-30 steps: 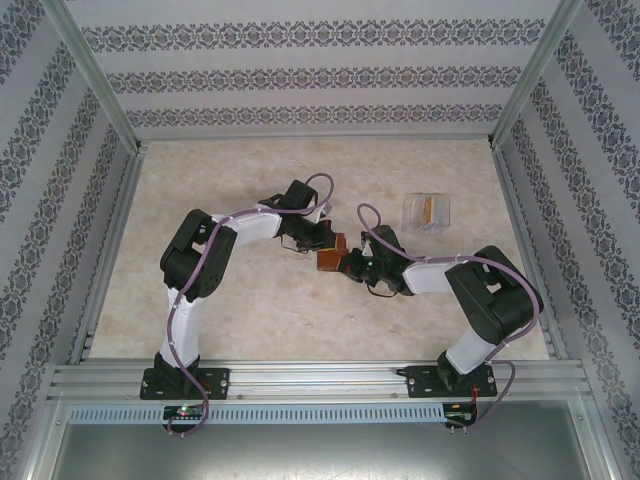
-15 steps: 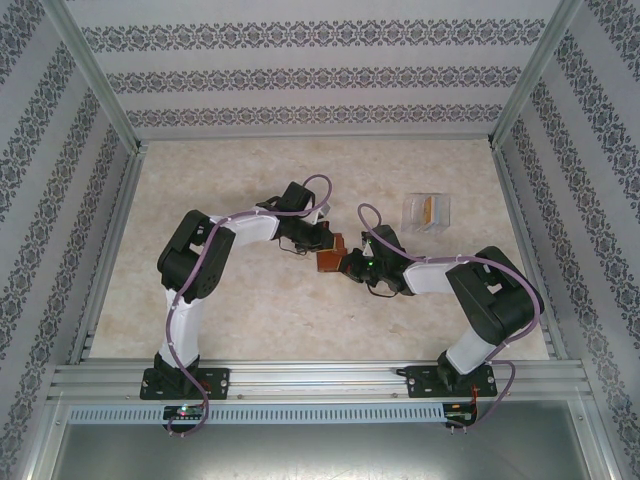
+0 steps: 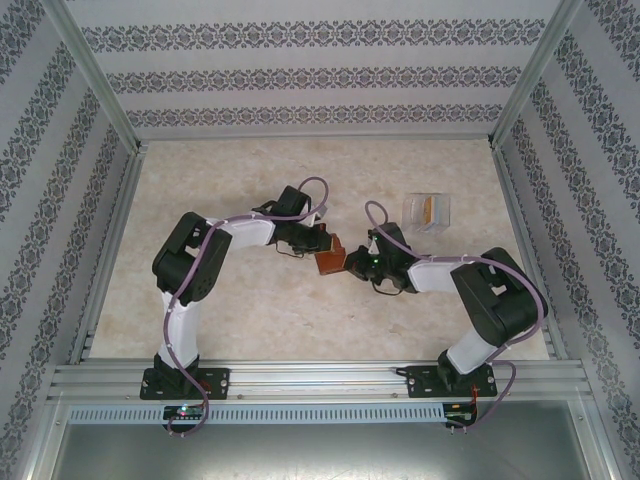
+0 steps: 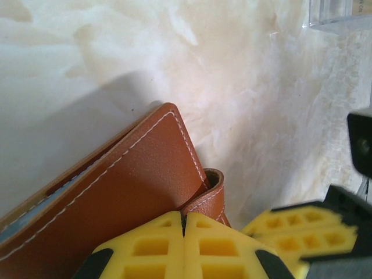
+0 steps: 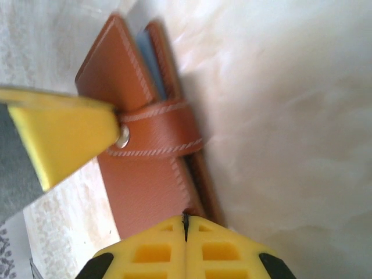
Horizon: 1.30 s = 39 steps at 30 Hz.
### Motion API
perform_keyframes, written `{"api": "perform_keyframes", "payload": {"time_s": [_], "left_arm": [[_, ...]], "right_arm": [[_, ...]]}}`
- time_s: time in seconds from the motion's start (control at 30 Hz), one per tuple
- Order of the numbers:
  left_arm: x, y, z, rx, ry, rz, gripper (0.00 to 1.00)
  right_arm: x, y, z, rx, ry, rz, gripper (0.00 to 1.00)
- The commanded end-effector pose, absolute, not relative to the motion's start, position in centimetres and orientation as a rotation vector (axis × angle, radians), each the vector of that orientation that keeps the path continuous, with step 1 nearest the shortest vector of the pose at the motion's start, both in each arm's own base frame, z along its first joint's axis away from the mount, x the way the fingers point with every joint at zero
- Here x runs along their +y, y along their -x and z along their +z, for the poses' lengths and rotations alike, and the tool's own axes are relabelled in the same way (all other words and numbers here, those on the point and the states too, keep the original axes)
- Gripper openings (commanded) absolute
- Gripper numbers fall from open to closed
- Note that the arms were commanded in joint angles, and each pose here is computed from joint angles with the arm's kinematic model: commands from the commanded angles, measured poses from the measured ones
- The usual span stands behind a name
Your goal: Put the credit cards into the card holder
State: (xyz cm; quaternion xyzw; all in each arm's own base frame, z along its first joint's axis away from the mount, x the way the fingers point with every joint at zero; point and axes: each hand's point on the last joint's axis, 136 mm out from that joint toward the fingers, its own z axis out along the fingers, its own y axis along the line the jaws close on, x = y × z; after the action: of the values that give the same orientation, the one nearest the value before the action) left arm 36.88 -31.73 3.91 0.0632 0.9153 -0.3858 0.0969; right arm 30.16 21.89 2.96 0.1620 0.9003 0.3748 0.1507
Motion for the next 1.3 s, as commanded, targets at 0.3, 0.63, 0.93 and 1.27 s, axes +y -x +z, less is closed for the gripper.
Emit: {"api": "perform_keyframes", "payload": {"time_s": [0.3, 0.63, 0.93, 1.27], "left_arm": [[-29.6, -36.3, 1.4, 2.697, -0.114, -1.059, 0.00], [-28.9, -36.1, 1.2, 2.671, -0.110, -1.028, 0.00], [-29.1, -36.0, 0.7, 2.666, -0.084, -1.057, 0.00], [-29.1, -35.8, 0.4, 2.658, -0.065, -1.077, 0.00]], "right_arm": [[23.0, -34.4, 7.2, 2.567, -0.388, 1.110, 0.10], [25.8, -33.4, 4.2, 2.766, -0.345, 1.132, 0.05], [25.8, -32.2, 2.0, 2.884, -0.341, 1.069, 0.02], [25.9, -33.7, 4.3, 2.818, -0.355, 1.097, 0.01]]}}
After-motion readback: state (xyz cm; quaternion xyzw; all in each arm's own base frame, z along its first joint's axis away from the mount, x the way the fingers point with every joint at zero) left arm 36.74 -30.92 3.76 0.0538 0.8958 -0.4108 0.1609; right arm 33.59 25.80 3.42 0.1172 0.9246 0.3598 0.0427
